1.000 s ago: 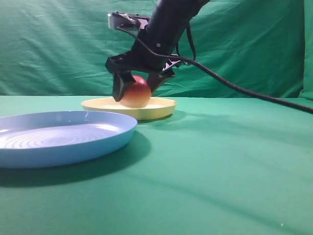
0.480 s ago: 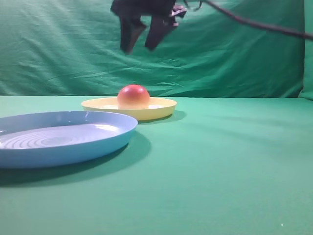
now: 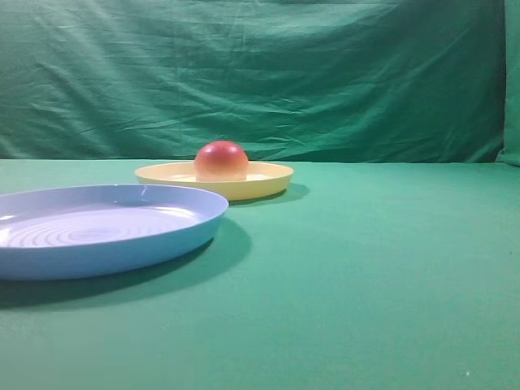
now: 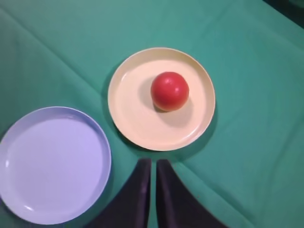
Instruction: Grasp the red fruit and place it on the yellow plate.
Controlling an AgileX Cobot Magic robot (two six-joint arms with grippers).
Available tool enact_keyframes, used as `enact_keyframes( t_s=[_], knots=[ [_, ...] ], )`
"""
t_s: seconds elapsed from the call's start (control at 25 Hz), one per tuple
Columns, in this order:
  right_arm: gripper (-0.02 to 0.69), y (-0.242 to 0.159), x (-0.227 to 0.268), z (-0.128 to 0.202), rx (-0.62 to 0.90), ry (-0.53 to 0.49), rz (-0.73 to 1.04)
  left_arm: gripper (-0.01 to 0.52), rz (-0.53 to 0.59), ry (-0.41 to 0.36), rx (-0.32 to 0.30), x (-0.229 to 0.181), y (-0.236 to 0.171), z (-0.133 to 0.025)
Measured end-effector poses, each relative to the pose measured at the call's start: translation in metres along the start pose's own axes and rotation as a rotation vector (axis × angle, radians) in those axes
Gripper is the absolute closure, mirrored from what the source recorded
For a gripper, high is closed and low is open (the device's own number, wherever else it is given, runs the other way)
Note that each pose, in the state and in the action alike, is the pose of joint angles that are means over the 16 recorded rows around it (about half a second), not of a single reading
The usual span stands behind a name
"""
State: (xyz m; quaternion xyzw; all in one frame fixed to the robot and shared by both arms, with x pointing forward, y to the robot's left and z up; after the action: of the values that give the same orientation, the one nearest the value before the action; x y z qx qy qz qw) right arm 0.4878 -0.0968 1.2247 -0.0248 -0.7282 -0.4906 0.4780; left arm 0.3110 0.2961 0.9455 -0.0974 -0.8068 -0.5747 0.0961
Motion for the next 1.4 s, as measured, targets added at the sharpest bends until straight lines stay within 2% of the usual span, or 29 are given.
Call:
enact_keyframes(
  t_s=[0.24, 0.72, 0.92, 1.12, 1.4],
  knots=[
    [0.665, -0.044, 0.044, 0.011, 0.023, 0.014, -0.104, 0.357, 0.0, 0.0, 0.0, 0.0, 0.0, 0.0],
    [0.665, -0.196, 0.082, 0.02, 0.016, 0.002, -0.273, 0.357, 0.0, 0.0, 0.0, 0.0, 0.0, 0.0],
    [0.665, -0.242, 0.081, 0.022, 0.001, -0.002, -0.276, 0.357, 0.0, 0.0, 0.0, 0.0, 0.0, 0.0],
    [0.665, -0.269, 0.069, 0.022, -0.013, -0.022, -0.271, 0.357, 0.0, 0.0, 0.0, 0.0, 0.0, 0.0],
    [0.665, -0.296, 0.041, 0.015, -0.055, -0.125, -0.341, 0.357, 0.0, 0.0, 0.0, 0.0, 0.0, 0.0]
  ],
)
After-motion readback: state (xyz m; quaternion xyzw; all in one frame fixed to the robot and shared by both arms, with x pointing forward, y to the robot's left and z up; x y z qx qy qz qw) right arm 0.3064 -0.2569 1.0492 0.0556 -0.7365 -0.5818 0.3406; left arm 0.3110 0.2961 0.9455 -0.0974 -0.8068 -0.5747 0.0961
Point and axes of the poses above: a point on each arm's last joint axis where the gripper is mounted, x pointing back along that axis away from the gripper, z along the wrist's bending axis when the last joint is at zero, y = z × x, the point moved 2 cm from there along -x, pointing out along that axis toward the gripper, and after that the axes turned 4 degrees about x, right-handed, at the moved point
